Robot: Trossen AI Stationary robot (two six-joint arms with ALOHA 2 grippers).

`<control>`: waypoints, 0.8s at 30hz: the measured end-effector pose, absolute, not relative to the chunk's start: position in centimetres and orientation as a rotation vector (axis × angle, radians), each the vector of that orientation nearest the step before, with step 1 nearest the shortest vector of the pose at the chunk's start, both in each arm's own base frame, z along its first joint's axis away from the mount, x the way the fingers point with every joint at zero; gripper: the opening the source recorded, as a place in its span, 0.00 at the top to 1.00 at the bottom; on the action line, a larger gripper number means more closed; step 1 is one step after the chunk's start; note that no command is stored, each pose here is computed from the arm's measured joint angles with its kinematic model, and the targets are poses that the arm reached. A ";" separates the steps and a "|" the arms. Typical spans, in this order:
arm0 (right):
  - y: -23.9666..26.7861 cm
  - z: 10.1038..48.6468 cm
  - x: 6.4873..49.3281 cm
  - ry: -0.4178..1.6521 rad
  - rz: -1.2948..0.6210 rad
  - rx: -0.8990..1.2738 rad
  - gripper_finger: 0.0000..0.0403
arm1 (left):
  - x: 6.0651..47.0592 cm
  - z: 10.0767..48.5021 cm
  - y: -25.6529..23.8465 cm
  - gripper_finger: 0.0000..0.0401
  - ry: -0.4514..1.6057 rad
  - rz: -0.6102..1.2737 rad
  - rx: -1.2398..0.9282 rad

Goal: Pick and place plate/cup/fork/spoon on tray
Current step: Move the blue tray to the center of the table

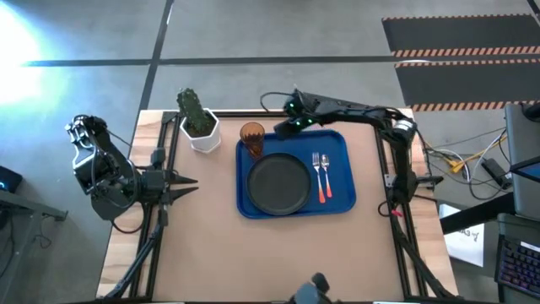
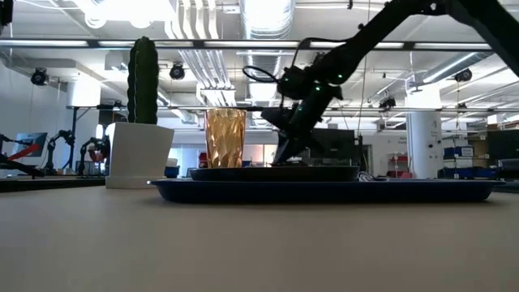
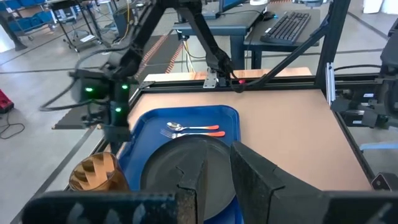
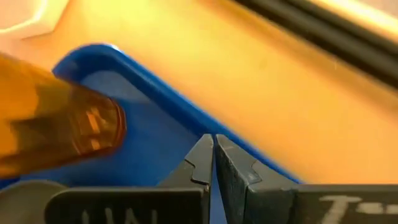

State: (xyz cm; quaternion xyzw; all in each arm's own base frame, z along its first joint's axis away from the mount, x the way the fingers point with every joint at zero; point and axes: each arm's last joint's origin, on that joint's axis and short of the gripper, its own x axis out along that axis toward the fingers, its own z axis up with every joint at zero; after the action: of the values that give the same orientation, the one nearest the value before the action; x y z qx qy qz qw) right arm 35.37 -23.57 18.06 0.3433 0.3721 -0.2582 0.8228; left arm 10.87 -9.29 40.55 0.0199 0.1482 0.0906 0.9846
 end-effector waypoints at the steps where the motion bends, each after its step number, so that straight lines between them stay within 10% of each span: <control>1: -23.9 18.4 35.8 0.798 -0.543 0.717 0.98 | 10.9 40.5 -9.3 0.87 0.298 0.183 0.035; 24: -26.0 19.1 33.0 1.092 -0.621 0.723 0.98 | 11.0 40.2 -9.4 0.87 0.305 0.187 0.032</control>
State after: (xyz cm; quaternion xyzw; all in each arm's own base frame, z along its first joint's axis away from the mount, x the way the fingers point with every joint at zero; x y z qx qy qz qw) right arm 32.98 -25.96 19.14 0.3306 0.4994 -0.2840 0.7487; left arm 10.97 -9.42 40.17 0.0160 0.1516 0.0929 0.9839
